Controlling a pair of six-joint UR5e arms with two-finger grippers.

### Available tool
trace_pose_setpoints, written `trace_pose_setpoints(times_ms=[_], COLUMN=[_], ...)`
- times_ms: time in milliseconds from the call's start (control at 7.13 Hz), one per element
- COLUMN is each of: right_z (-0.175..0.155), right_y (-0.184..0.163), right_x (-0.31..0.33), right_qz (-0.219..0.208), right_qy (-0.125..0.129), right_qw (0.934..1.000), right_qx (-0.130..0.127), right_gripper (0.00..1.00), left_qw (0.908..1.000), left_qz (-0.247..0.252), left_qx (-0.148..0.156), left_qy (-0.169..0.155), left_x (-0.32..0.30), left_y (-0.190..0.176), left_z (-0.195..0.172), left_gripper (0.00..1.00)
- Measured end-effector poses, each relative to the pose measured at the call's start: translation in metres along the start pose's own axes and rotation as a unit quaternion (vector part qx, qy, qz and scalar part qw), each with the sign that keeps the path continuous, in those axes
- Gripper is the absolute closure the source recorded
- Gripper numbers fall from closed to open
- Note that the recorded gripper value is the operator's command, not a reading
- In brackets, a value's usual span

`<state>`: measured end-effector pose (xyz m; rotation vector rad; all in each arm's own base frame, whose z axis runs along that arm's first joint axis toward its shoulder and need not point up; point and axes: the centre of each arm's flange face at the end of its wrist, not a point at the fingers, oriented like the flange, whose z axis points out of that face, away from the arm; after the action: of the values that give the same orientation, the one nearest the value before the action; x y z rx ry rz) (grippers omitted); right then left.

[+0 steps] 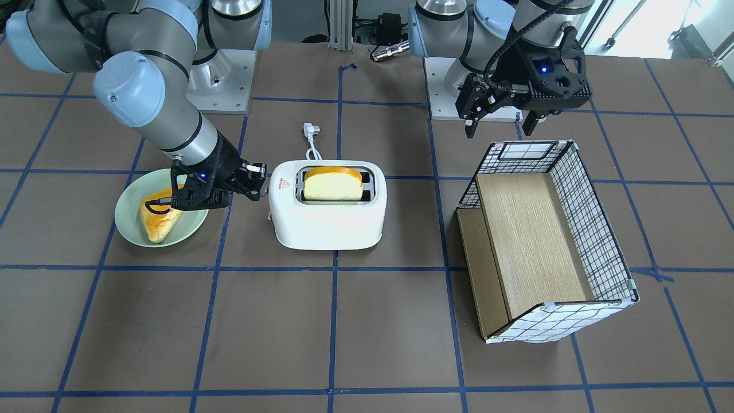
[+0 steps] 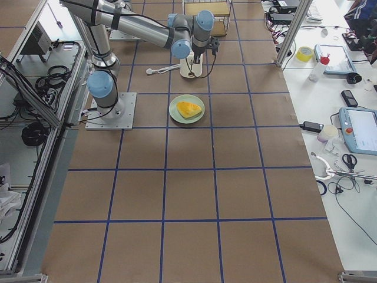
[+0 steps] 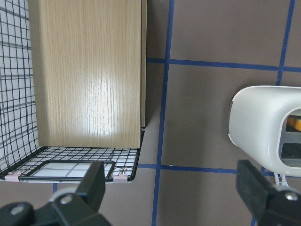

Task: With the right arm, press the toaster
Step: 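Lower the right gripper onto the lever at the toaster's side, then press the toaster lever down with the right gripper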

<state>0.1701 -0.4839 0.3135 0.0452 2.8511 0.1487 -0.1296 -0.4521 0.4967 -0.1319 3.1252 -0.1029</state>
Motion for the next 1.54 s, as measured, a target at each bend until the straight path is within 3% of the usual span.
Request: trace_pose_setpoints(times_ms=[981, 1542], right_z=[0.026, 0.042], right_y=[-0.008, -0.005], right_x=[0.007, 0.008], right_qz=[0.005, -0.006], right_qy=[0.000, -0.021], right_qw=[0.9997, 0.9990], right_qx=[-0.026, -0.038], right_gripper=[1.00, 1.00], left_qw=[1.0000, 1.0000], left_qz=[0.000, 0.000], left_qx=[0.000, 0.000], left_qy=[0.000, 0.000], left_x=[0.000, 0.000], left_y=[0.000, 0.000], left_z=[0.000, 0.000], left_gripper=[0.00, 0.00])
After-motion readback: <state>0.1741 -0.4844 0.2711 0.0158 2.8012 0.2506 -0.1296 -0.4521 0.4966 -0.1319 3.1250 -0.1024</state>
